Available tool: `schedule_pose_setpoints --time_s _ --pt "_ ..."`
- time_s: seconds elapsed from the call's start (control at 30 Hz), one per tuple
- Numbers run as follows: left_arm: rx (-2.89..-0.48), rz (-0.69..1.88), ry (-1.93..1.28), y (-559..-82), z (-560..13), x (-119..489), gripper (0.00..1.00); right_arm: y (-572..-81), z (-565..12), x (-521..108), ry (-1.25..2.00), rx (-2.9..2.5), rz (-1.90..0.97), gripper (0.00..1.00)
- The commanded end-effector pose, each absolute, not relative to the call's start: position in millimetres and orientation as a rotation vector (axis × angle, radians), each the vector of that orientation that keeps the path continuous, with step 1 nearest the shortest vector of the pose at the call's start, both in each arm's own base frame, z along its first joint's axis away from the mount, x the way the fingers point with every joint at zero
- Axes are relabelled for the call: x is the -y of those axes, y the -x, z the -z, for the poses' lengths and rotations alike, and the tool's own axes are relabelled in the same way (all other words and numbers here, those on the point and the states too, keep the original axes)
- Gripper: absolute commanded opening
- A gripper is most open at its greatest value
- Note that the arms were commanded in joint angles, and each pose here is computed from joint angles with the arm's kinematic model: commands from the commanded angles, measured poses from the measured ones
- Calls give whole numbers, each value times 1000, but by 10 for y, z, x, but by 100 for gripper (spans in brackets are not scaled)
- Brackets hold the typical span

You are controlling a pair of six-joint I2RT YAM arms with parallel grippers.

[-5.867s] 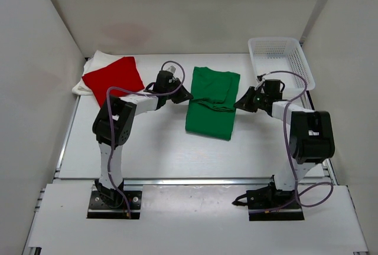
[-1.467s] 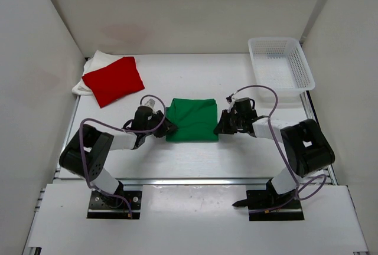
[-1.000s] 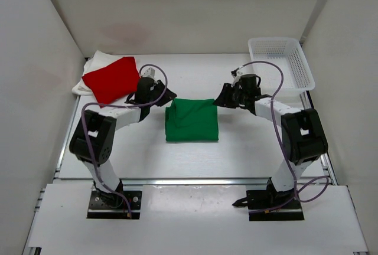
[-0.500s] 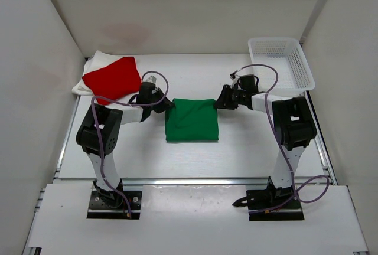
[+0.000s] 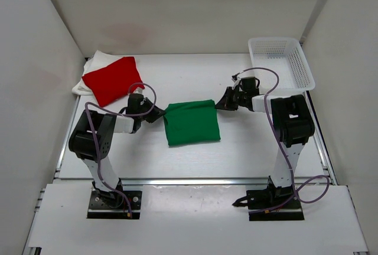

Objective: Fold and stack the t-shirts
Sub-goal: Fold the long partially folded tshirt into a neat square

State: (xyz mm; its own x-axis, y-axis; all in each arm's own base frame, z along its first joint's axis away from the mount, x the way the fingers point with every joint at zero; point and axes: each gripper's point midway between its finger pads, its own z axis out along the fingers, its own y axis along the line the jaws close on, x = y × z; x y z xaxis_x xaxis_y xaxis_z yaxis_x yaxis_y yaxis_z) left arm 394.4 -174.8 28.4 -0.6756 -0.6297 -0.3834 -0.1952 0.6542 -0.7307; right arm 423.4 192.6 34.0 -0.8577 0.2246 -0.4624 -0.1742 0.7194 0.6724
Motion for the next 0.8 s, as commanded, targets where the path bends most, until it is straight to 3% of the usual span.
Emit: schedule_pose_setpoints --time_s 0.0,0.1,0.2,0.33,0.47,0.5,0.57,0.63,0.77 --pt "-2119 948 659 -4033 -581 1685 0 -4272 -426 -1861 -46 -2357 -998 0" --pt "-2100 1029 702 -3972 -548 1699 6 -4253 -421 -1870 -44 -2364 -982 0" --pt "-2092 1088 702 -4014 -581 1714 24 -4182 -461 -1918 -31 -2350 -1020 2" --pt "-2043 1068 653 -4015 -809 1673 36 -4198 -647 -1906 -1 -2317 -993 28" --pt "-1962 969 588 -4034 -1209 1584 38 -4209 -914 -1846 22 -2270 -919 34" --pt "-1940 933 559 -4028 -1313 1589 36 -4220 -961 -1827 21 -2261 -887 33" --pt "-1950 925 501 -3960 -1391 1727 32 -4176 -1018 -1854 36 -2245 -875 11" --pt "-1992 962 435 -3855 -1358 2005 31 -4142 -1036 -1946 64 -2238 -919 0" --pt "-2101 1070 400 -3628 -964 2361 25 -4078 -910 -2258 139 -2254 -1077 0"
